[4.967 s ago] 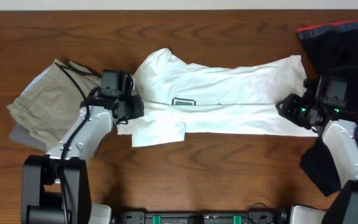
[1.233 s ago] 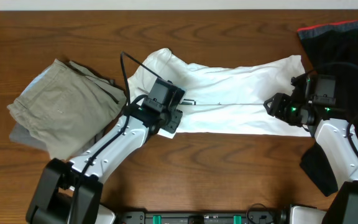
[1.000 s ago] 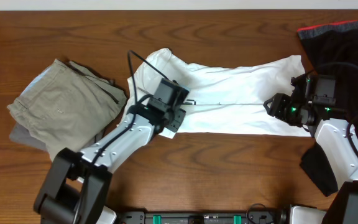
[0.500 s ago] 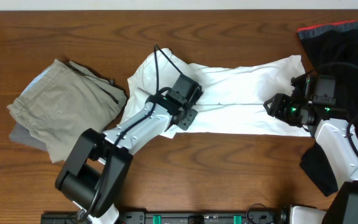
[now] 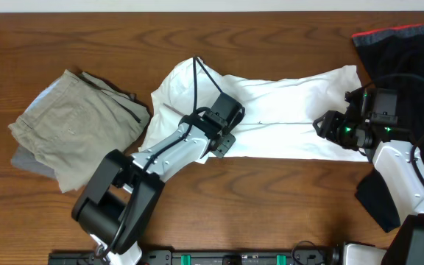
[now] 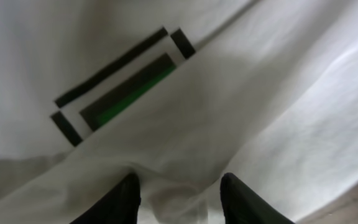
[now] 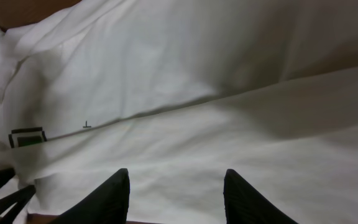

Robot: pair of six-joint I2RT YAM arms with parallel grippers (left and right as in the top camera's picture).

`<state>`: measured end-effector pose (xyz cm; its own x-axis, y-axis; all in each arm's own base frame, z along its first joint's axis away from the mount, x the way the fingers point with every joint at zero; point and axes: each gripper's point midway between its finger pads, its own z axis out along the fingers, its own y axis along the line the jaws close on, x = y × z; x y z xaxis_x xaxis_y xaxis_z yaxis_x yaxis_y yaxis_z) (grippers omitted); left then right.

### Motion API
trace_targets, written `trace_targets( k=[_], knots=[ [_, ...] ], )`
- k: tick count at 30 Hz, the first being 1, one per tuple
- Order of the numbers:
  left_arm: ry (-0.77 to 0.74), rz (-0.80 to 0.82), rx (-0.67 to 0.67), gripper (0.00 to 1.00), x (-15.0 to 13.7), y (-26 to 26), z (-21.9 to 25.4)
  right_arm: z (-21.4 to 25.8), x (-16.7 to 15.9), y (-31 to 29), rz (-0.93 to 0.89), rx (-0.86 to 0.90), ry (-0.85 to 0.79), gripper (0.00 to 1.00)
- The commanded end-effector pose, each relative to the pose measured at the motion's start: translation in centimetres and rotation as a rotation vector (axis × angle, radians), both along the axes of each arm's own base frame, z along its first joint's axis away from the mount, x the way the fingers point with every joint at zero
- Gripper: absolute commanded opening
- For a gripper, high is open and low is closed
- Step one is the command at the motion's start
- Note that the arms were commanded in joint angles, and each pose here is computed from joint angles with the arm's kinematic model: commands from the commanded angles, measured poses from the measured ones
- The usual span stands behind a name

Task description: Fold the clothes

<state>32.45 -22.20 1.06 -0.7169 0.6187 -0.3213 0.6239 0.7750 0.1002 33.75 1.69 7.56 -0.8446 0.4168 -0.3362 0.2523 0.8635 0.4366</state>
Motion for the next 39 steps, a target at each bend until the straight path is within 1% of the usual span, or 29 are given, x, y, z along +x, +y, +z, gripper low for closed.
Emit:
trace_targets(
  k=[1,4,5,6,8,9,10,12,19,28,29,31,33,34,35,37,38,39],
  knots=[
    [-0.012,-0.012,0.026,0.4,0.5,0.0,-0.3,0.2,0.3,0.1,0.015,-0.014,-0.01,0.47],
    [-0.048,0.003,0.047,0.34,1.2,0.3,-0.1,0.2,0.3,0.1,0.015,-0.014,-0.01,0.47],
    [-0.057,0.007,0.053,0.3,1.3,0.4,0.0,0.2,0.3,0.1,0.015,-0.014,-0.01,0.47],
    [-0.067,0.014,0.059,0.25,1.5,0.6,0.1,0.2,0.3,0.1,0.015,-0.014,-0.01,0.47],
    [-0.081,0.019,0.063,0.12,1.8,0.6,0.2,0.2,0.3,0.1,0.015,-0.014,-0.01,0.47],
    [-0.09,0.022,0.063,0.08,2.0,0.6,0.3,0.2,0.3,0.1,0.015,-0.014,-0.01,0.47],
    [-0.094,0.022,0.061,0.06,2.1,0.5,0.4,0.2,0.3,0.1,0.015,-0.014,-0.01,0.47],
    [-0.103,0.025,0.053,0.06,2.4,0.3,0.7,0.2,0.3,0.1,0.015,-0.014,-0.01,0.47],
    [-0.18,0.043,0.036,0.06,4.3,-0.3,2.1,0.2,0.3,0.1,0.015,-0.014,-0.01,0.47],
    [-0.188,0.045,0.03,0.07,4.5,-0.4,2.2,0.2,0.3,0.1,0.015,-0.014,-0.011,0.47],
    [-0.188,0.045,0.03,0.09,4.5,-0.4,2.2,0.2,0.3,0.1,0.015,-0.014,-0.01,0.47],
    [-0.187,0.045,0.03,0.17,4.5,-0.4,2.2,0.2,0.3,0.1,0.016,-0.014,-0.01,0.47],
    [-0.183,0.045,0.034,0.17,4.4,-0.4,2.1,0.2,0.3,0.1,0.016,-0.014,-0.011,0.47],
    [-0.177,0.045,0.039,0.24,4.3,-0.3,2.0,0.2,0.3,0.1,0.016,-0.014,-0.01,0.47],
    [-0.17,0.044,0.044,0.26,4.1,-0.1,1.9,0.2,0.2,0.0,0.014,-0.016,-0.005,0.47],
    [-0.152,0.046,0.056,0.27,3.7,0.1,1.7,-0.3,-0.3,-0.3,0.003,-0.033,0.025,0.47],
    [-0.143,0.051,0.06,0.32,3.5,0.3,1.6,-0.5,-0.6,-0.3,0.002,-0.035,0.039,0.47],
    [-0.139,0.059,0.059,0.33,3.5,0.4,1.6,-0.8,-0.9,-0.3,0.003,-0.032,0.054,0.45]
  ],
)
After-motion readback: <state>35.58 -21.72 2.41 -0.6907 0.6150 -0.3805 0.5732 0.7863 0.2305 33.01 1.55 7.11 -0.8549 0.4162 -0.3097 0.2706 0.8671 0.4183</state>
